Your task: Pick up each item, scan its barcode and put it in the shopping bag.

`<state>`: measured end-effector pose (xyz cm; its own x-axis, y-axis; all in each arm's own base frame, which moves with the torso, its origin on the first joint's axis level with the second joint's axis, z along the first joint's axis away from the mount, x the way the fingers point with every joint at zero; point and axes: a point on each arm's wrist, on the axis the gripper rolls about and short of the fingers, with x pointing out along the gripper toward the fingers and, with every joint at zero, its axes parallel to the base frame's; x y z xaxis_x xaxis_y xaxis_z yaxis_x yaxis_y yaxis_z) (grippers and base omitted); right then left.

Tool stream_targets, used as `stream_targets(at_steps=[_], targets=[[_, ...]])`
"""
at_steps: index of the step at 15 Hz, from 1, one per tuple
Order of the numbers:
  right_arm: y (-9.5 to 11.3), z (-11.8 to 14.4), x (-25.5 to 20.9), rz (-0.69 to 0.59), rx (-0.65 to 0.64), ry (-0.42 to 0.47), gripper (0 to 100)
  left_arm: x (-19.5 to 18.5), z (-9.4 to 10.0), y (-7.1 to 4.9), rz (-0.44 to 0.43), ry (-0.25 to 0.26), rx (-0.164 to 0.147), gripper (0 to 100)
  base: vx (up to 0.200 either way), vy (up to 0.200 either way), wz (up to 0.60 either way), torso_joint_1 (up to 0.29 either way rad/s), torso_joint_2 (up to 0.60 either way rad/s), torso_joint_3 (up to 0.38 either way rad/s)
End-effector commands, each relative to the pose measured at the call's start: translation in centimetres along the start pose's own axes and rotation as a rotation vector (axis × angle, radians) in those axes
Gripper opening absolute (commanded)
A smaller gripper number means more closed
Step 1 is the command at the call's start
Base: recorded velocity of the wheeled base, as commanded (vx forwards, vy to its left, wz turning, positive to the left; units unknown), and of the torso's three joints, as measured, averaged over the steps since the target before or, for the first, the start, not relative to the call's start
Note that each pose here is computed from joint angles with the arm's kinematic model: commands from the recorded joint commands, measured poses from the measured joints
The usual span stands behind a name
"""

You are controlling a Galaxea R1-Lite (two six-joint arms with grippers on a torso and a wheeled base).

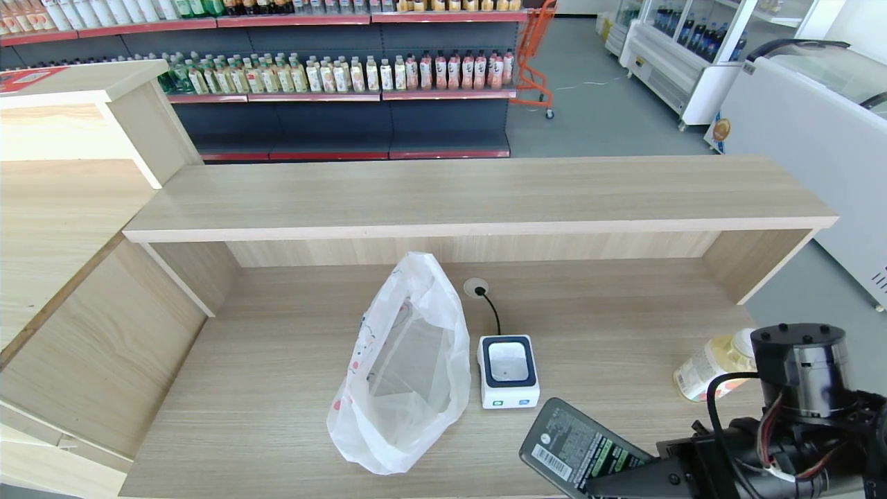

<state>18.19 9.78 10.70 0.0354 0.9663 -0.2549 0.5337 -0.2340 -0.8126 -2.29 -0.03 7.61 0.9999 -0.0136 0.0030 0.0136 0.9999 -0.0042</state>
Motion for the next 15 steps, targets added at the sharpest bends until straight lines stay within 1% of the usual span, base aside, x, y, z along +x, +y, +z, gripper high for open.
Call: stream_targets(at_steps=[1, 5, 6, 7, 10, 15], targets=[[0.1, 0.2, 0.1, -0.031, -0.013, -0.027, 0, 0.0, 0.0, 0.0, 0.0, 0.0, 0.0, 100, 0.0, 0.0, 0.0, 0.0, 0.0, 0.0], [0.3, 0.4, 0.4, -0.091, -0.008, -0.069, 0, 0.0, 0.0, 0.0, 0.0, 0.0, 0.0, 100, 0.0, 0.0, 0.0, 0.0, 0.0, 0.0], [-0.2, 0.5, 0.2, -0.142, -0.025, -0.087, 0, 0.0, 0.0, 0.0, 0.0, 0.0, 0.0, 100, 0.0, 0.0, 0.0, 0.0, 0.0, 0.0], [-0.5, 0.6, 0.0, -0.152, -0.038, -0.088, 0, 0.0, 0.0, 0.0, 0.0, 0.0, 0.0, 100, 0.0, 0.0, 0.0, 0.0, 0.0, 0.0], [-0.9, 0.7, -0.2, -0.156, -0.056, -0.081, 0, 0.0, 0.0, 0.0, 0.0, 0.0, 0.0, 100, 0.0, 0.0, 0.0, 0.0, 0.0, 0.0], [-1.0, 1.3, -0.5, -0.149, -0.039, -0.091, 0, 0.0, 0.0, 0.0, 0.0, 0.0, 0.0, 100, 0.0, 0.0, 0.0, 0.0, 0.0, 0.0]])
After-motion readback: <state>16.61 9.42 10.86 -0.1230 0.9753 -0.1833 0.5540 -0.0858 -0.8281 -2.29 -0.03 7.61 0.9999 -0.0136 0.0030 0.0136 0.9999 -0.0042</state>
